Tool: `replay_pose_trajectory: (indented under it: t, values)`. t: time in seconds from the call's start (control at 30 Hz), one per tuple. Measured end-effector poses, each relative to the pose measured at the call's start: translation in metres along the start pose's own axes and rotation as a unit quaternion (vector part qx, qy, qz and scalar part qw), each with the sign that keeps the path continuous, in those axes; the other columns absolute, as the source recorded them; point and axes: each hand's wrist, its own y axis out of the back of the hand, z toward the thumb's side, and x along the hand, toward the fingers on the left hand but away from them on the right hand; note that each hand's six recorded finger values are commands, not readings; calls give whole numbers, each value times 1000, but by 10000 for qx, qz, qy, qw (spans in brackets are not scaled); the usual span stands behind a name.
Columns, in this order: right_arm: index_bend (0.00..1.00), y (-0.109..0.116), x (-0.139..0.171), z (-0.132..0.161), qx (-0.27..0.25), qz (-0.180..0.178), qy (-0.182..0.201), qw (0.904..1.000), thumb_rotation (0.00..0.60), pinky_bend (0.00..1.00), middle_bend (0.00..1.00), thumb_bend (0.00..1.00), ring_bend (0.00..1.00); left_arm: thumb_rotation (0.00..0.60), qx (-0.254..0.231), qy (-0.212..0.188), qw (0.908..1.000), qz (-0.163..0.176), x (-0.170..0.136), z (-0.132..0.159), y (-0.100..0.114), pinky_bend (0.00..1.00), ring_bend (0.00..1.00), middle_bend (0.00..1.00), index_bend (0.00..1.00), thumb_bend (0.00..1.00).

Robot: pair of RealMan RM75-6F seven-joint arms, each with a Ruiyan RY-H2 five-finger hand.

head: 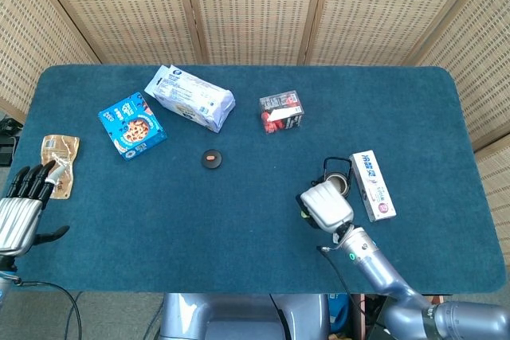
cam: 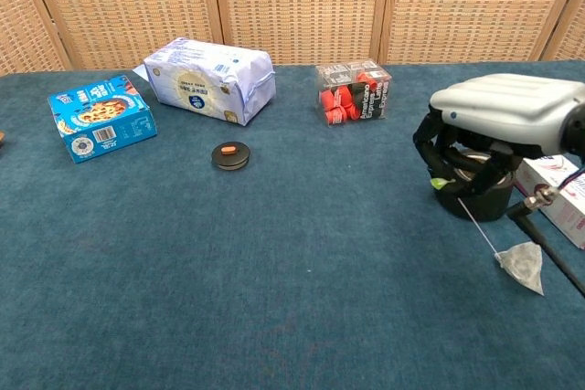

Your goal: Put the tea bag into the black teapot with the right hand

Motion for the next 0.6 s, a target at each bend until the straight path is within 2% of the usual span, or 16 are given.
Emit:
replay_pose_trajectory:
  t: [0.6]
  values:
    - [696, 49, 12, -22, 85, -430, -204, 9988, 600, 975, 894, 801, 946, 600, -27, -6, 9999, -127, -3, 3, -6, 0, 0, 0, 0, 71]
